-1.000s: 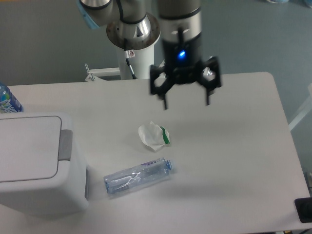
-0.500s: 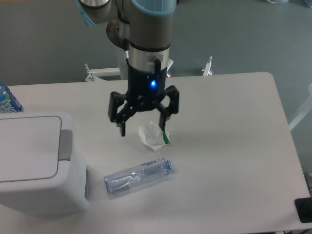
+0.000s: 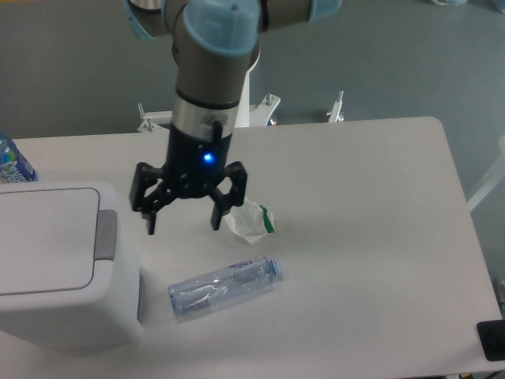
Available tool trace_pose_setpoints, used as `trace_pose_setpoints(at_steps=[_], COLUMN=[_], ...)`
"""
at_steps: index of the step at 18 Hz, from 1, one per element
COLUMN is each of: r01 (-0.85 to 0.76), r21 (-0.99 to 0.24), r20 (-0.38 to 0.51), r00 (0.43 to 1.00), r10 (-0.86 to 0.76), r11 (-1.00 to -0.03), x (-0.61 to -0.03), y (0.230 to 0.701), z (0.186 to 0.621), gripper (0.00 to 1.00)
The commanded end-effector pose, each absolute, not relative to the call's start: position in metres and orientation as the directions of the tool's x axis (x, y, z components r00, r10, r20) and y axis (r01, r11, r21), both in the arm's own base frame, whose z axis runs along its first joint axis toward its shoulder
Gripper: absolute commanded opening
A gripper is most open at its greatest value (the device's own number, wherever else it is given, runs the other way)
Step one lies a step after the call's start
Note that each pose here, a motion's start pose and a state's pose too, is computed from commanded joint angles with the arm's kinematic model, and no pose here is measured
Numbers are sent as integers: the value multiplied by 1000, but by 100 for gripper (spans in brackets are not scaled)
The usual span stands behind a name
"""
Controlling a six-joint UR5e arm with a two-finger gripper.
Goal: Open the trash can
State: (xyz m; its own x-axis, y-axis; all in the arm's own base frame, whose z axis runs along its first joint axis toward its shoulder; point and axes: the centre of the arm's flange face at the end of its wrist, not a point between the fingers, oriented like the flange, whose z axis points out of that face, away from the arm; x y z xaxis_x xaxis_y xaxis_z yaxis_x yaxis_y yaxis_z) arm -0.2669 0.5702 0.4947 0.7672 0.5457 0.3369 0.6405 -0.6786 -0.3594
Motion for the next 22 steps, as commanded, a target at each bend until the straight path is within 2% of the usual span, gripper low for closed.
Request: trace_pose_setpoints(at_steps=[22], r01=[619], r21=[-349], r20=[333], r00=[784], r10=[524], r11=[-704], x=[-250], y=[582], z=[480], gripper=[100])
